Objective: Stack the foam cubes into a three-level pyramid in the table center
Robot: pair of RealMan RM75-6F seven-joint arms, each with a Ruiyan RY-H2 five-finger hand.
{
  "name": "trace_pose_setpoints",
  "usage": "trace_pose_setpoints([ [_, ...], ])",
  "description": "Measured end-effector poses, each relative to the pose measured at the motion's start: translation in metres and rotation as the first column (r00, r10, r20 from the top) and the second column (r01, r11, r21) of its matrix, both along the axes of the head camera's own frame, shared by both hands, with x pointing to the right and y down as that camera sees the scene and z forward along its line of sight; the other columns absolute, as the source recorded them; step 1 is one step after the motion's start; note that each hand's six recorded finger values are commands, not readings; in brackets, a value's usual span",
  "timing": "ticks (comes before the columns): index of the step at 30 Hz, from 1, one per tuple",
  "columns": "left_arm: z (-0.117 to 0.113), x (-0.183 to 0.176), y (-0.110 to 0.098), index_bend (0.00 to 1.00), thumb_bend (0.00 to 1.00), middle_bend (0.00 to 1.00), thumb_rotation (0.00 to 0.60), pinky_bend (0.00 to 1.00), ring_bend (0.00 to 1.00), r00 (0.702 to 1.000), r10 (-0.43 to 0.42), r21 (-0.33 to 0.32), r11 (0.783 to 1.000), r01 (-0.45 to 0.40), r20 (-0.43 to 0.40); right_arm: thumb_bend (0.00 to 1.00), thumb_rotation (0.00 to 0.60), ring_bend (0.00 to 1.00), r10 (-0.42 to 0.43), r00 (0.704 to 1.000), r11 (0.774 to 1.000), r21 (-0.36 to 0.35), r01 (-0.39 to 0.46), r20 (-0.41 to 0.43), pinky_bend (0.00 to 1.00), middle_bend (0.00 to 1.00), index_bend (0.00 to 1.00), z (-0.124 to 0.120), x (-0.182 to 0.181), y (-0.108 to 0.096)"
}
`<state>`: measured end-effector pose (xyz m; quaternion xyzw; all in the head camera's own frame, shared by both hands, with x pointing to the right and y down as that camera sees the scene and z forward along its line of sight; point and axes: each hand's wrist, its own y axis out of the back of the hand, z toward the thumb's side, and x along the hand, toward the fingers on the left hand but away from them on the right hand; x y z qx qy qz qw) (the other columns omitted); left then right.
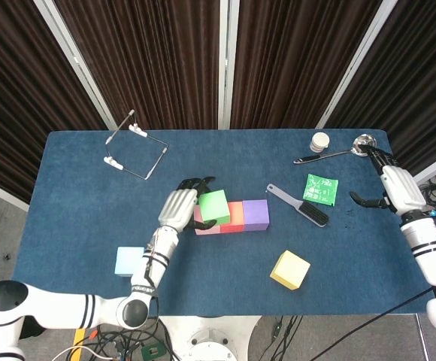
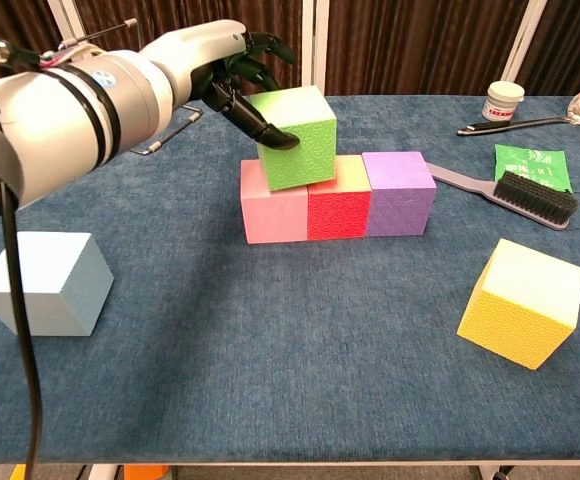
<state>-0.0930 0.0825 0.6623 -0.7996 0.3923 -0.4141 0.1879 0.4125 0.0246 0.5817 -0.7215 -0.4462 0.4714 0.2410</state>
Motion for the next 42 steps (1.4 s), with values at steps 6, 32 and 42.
trace_pose_setpoints([
  [6, 0.002, 0.0, 0.003, 0.14, 0.23, 0.44, 0.6, 0.1, 0.1, 1.0, 0.025, 0.006, 1.0, -0.025, 0.001, 0.19, 0.6, 0.0, 0.001, 1.0, 1.0, -0.007, -0.001, 0.003, 0.0, 0.06, 0.0, 0.002, 0.001, 0.001],
  [32, 0.003, -0.005, 0.0, 0.14, 0.23, 0.44, 0.6, 0.1, 0.1, 0.997, 0.08, -0.001, 0.997, -0.08, -0.013, 0.19, 0.6, 0.0, 0.005, 1.0, 1.0, -0.024, -0.005, 0.0, 0.0, 0.06, 0.0, 0.008, 0.003, 0.003],
  [42, 0.003, -0.003, -0.005, 0.14, 0.23, 0.44, 0.6, 0.1, 0.1, 0.995, 0.095, 0.0, 0.995, -0.095, -0.011, 0.19, 0.6, 0.0, 0.011, 1.0, 0.999, -0.03, -0.011, 0.001, 0.0, 0.06, 0.0, 0.011, 0.005, 0.003],
])
